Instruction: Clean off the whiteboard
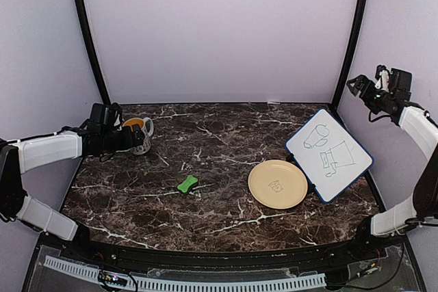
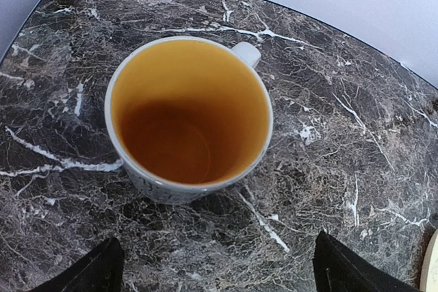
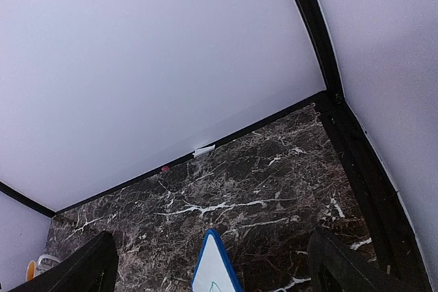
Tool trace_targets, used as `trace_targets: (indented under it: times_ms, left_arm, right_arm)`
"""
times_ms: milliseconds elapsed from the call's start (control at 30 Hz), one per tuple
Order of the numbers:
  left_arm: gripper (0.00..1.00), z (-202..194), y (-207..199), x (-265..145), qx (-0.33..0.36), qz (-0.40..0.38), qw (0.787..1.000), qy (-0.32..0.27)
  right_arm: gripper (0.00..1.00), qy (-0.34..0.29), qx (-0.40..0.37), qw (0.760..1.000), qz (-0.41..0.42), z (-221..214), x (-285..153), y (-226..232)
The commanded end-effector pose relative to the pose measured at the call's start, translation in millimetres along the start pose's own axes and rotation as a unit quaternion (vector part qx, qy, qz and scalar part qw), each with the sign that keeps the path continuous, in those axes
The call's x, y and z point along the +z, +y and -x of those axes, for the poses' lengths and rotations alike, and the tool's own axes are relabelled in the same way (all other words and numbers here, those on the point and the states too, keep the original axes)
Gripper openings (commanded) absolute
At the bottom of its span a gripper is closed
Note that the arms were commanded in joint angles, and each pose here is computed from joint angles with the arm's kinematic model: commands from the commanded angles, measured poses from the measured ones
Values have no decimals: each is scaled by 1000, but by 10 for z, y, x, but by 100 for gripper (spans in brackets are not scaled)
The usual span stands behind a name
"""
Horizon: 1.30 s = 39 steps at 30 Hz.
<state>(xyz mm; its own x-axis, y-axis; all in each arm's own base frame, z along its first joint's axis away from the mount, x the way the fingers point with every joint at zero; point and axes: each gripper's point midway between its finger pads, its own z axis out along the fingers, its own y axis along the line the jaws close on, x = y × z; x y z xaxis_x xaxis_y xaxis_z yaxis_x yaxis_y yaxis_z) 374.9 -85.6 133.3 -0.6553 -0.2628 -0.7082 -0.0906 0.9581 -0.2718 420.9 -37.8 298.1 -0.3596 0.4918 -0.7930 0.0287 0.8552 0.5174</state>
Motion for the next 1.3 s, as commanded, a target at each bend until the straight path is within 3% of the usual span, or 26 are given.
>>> trace_targets:
  times_ms: [0,267,433,700,900,1267]
  left_arm:
    - [99,188,-202,-15,6,-38,999,-22]
    - [99,192,-389,69,-12,-84,996,-10]
    - [99,224,-463,63,-19,-104,994,-15]
    - [99,267,-452,19,-25,-102,994,-28]
    - [99,242,-426,42,-26,-96,995,-24]
    - [99,163,-573,104,-12,-137,990,-5]
  right_arm:
    - [95,36,22,999,13,-206,-51,-176]
    - [85,88,36,995,-17,-947,-268,-497]
    - [75,118,57,991,22,-1216,-286,-425]
    - [47,137,76,986,60,-1366,-294,-342]
    - [41,147,77,984,60,-1447,-302,-357]
    - [17,166,75,981,64,-1631,-317,-392]
